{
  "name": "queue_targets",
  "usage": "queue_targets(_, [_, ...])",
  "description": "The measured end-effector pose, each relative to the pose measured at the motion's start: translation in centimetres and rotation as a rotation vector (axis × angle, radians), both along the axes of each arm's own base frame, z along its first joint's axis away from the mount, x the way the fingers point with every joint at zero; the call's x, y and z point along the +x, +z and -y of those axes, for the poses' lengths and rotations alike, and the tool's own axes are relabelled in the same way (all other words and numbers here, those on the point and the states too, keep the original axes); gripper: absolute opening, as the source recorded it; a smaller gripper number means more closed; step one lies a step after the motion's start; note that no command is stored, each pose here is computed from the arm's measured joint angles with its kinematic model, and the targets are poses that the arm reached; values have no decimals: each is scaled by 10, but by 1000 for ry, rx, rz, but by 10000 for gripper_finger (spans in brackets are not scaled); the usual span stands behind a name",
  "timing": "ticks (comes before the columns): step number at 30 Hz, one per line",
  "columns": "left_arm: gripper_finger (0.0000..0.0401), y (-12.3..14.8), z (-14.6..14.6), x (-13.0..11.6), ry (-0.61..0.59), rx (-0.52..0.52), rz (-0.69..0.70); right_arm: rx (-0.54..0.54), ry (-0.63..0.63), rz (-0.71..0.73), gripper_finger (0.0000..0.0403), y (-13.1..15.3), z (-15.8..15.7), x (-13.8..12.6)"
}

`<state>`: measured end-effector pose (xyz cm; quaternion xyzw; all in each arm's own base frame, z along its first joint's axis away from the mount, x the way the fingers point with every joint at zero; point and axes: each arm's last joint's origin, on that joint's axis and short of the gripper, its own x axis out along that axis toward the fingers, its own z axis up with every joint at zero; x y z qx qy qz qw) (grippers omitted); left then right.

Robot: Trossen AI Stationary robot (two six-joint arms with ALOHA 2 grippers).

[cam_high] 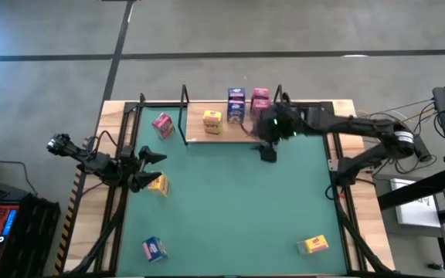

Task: Stack cereal on shelf
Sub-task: Put the right yellow cereal box on the shelf aligned with the other yellow cereal box

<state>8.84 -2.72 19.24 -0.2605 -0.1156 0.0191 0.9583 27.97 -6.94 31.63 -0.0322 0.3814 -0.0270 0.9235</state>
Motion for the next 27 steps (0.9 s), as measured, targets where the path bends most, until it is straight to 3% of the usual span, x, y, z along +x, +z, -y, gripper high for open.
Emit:
queue_targets(8, [398, 0, 0, 0, 0, 0, 0, 76, 62, -63, 281, -39, -80, -28])
queue_targets(17, [398, 0, 0, 0, 0, 0, 0, 54, 185, -76, 281, -52, -171, -73])
queue_targets(27, [398, 0, 0, 0, 0, 0, 0, 174, 217, -172, 281, -67, -243, -110])
